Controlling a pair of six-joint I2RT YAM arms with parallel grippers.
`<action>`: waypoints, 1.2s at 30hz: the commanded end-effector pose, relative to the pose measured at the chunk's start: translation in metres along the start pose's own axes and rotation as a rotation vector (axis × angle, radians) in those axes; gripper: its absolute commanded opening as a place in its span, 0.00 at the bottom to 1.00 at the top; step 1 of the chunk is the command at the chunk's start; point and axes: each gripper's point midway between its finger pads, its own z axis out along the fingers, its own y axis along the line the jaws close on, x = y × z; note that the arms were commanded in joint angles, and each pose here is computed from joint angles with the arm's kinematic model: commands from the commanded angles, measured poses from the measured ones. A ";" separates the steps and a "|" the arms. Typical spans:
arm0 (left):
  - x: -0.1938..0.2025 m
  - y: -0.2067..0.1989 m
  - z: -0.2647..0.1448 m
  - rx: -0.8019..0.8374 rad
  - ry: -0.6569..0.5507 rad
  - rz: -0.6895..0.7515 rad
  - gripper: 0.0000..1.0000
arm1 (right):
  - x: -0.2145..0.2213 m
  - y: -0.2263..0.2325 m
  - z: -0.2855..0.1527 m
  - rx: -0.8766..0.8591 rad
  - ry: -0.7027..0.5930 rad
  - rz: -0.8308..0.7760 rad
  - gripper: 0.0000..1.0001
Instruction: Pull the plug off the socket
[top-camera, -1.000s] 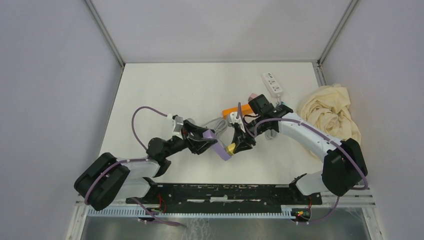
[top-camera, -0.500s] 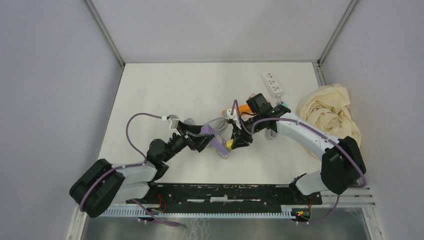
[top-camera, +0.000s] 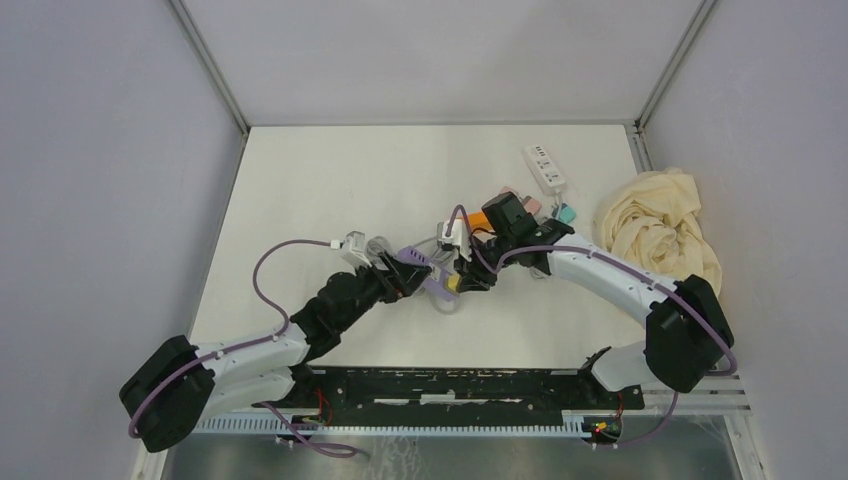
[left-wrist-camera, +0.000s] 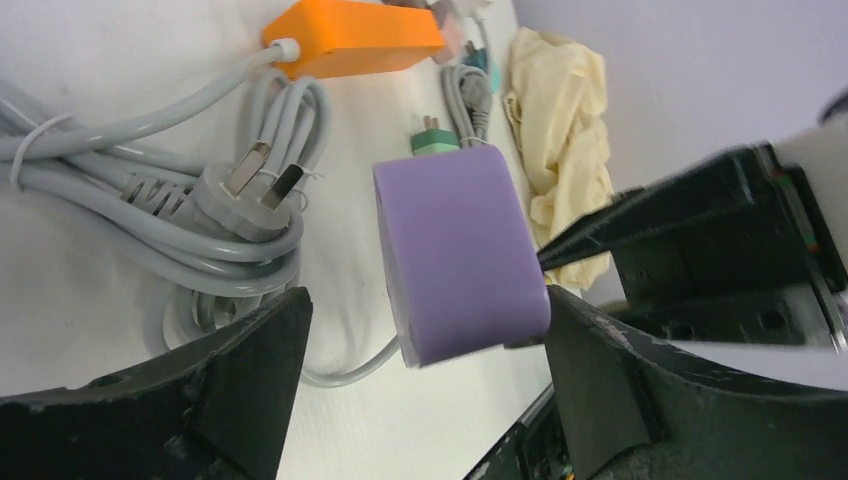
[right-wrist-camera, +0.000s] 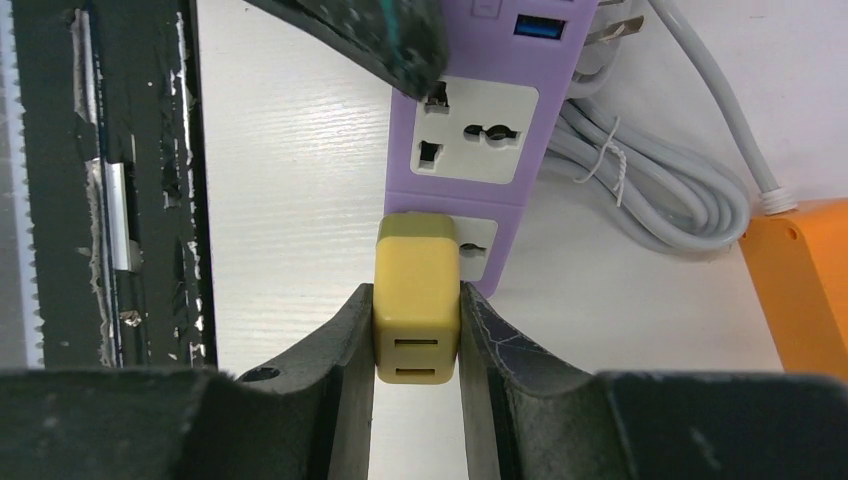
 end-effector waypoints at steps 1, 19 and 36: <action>-0.010 0.013 0.015 -0.229 -0.054 -0.145 0.87 | -0.026 -0.015 -0.001 0.102 -0.053 -0.102 0.06; -0.002 -0.022 0.031 -0.051 -0.010 -0.131 0.03 | -0.021 -0.008 0.007 -0.025 -0.006 -0.018 0.01; -0.010 0.009 0.032 -0.245 -0.054 -0.198 0.03 | -0.028 -0.034 0.012 0.218 -0.037 0.024 0.00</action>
